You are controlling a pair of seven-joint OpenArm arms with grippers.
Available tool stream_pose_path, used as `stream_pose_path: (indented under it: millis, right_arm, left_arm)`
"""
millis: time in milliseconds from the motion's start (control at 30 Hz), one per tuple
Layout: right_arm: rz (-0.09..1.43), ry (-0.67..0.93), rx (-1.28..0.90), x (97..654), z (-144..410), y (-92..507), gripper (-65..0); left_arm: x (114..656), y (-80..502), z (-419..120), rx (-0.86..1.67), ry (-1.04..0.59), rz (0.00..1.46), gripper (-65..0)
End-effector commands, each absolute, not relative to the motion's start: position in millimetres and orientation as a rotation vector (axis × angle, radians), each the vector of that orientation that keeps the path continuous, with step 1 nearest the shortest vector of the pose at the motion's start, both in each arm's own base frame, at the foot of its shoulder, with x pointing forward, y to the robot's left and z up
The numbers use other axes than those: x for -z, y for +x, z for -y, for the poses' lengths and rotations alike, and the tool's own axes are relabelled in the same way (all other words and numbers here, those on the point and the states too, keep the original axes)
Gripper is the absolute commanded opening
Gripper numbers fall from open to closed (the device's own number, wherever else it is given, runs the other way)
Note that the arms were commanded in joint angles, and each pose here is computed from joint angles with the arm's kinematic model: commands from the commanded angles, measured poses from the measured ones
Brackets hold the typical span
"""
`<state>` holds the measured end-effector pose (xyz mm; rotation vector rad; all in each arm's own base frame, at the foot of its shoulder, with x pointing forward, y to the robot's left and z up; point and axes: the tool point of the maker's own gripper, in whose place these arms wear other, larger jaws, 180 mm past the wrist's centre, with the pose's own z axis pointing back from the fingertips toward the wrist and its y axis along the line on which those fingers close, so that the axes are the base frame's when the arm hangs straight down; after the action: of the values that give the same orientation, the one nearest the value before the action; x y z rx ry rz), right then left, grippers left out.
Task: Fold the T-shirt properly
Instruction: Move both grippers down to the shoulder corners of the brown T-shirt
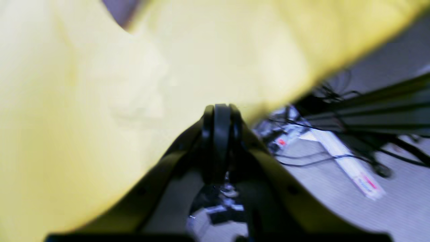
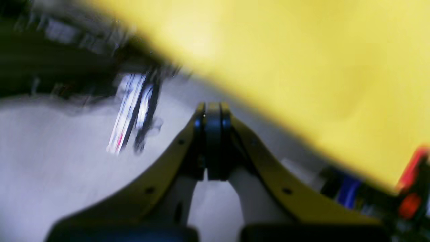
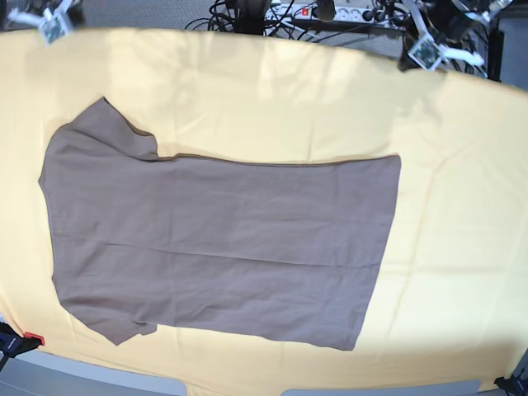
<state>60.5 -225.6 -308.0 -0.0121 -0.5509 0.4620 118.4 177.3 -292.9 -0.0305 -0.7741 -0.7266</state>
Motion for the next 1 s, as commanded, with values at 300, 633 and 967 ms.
stream_pose_path:
  millis: [300, 633, 967]
  right_arm:
    - [0.877, 0.028, -0.72, 272, 188, 151, -65.0]
    - [0.815, -0.001, -0.771, 311, 192, 167, -24.4]
    - [0.804, 0.003, -0.746, 318, 197, 166, -23.0]
  left_arm:
    - [246, 189, -159, 1.043, -0.066, 1.061, -65.0]
    - [307, 224, -189, 1.475, -0.03, 0.898, -33.1]
    - [339, 276, -197, 1.54, 0.061, 0.854, -30.3]
